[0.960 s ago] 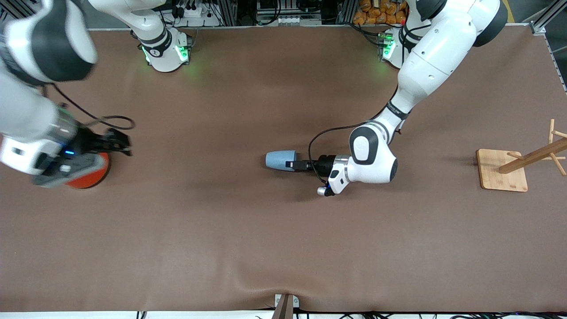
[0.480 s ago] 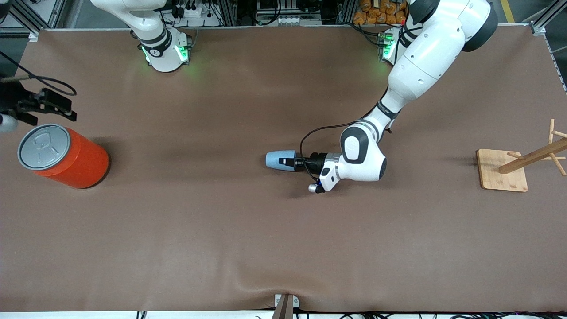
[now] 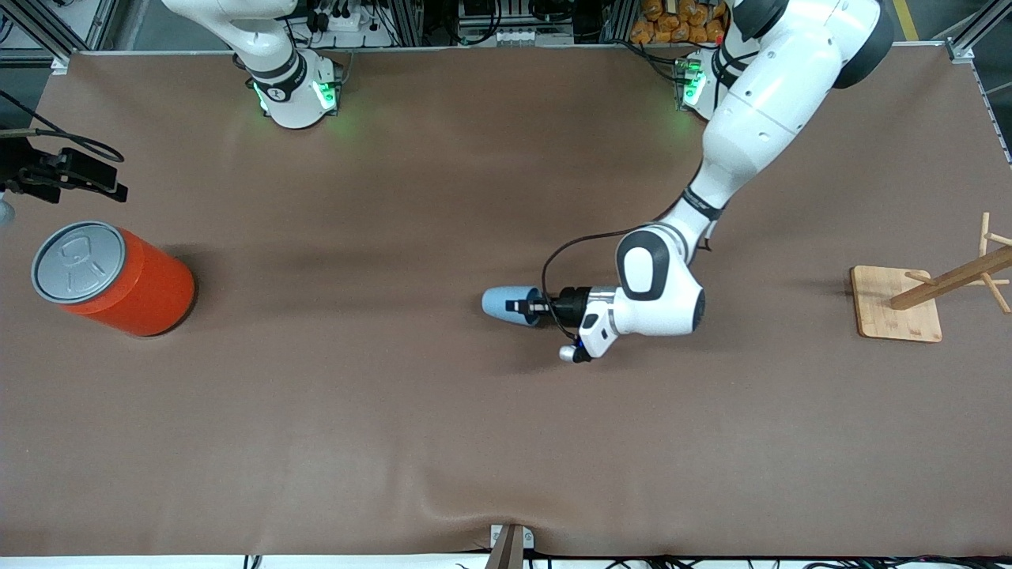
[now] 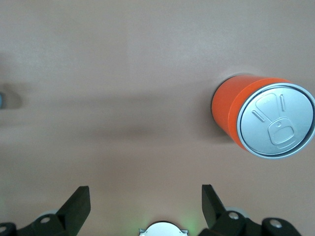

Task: Flip cup
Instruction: 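Carry the cup with the left gripper toward the stand and set it upright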

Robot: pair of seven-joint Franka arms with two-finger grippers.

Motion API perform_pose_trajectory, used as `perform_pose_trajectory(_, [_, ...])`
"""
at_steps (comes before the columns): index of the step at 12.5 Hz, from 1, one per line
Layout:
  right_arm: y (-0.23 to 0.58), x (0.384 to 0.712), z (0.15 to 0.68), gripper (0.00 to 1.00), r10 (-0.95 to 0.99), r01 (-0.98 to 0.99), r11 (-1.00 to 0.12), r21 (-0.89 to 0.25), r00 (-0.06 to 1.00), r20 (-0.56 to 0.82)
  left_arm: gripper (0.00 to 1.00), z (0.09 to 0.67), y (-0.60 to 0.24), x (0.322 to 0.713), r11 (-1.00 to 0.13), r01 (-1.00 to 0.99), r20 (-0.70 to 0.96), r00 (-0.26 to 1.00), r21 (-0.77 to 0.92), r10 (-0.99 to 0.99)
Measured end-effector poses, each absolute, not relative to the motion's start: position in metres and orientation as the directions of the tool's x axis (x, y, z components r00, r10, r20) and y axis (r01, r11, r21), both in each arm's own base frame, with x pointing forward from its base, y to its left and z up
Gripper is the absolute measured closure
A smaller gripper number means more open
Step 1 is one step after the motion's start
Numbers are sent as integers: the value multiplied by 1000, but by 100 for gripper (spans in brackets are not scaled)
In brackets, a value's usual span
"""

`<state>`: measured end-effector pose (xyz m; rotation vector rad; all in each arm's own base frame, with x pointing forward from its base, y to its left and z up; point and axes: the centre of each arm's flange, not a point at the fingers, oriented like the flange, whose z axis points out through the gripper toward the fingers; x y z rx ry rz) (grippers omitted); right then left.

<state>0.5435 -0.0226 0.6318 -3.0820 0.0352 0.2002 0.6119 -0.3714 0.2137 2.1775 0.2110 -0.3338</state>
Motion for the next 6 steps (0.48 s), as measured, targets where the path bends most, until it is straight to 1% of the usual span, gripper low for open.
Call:
perform_pose_trajectory(3, [-21, 542, 631, 0, -52, -59, -997, -46, 988, -146, 94, 307, -322, 655, -705, 238, -217, 969, 668, 121])
perform_pose_trajectory(5, [-16, 540, 631, 0, -65, -73, -996, -43, 986, -156, 94, 347, -259, 668, -798, 204, -186, 975, 567, 117])
perform_pose_trajectory(6, [-16, 540, 633, 0, -64, -72, -997, -43, 986, -153, 94, 356, -218, 673, -857, 181, -166, 979, 482, 114])
